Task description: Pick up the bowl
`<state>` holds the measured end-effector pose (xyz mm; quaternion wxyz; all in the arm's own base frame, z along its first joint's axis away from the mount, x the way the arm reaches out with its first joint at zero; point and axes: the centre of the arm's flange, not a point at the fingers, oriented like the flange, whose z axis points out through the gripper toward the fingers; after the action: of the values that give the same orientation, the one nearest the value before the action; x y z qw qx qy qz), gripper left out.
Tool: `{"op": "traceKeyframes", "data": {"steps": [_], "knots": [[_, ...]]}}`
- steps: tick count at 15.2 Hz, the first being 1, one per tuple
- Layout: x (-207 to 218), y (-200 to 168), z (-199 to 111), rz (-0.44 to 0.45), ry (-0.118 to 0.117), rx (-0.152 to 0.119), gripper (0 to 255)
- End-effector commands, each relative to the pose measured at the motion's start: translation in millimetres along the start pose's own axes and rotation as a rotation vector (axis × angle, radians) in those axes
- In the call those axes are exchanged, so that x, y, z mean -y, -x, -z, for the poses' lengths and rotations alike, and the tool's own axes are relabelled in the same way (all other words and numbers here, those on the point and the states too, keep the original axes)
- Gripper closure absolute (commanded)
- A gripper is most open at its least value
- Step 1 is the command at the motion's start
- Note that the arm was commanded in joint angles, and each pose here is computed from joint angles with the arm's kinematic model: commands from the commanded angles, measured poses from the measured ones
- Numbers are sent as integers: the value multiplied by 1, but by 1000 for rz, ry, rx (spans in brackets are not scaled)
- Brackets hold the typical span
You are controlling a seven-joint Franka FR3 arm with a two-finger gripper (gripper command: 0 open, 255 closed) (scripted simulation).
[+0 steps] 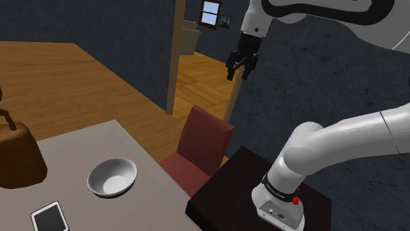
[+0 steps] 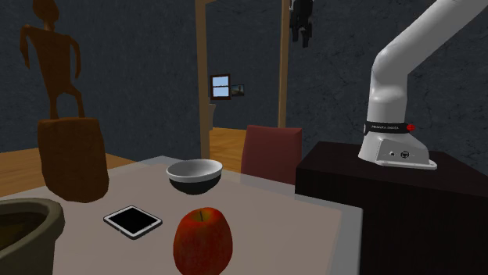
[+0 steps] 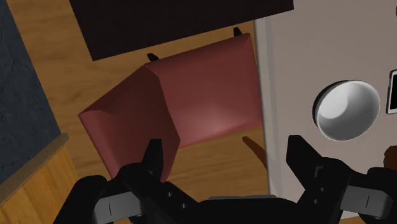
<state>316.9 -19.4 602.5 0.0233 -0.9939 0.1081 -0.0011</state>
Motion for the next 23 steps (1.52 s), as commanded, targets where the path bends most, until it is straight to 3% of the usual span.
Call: {"op": "traceKeyframes", "data": {"steps": [1, 23], "knots": [[0, 0, 0, 0, 0, 0, 0], [136, -71, -236, -31, -121, -7, 0]]}}
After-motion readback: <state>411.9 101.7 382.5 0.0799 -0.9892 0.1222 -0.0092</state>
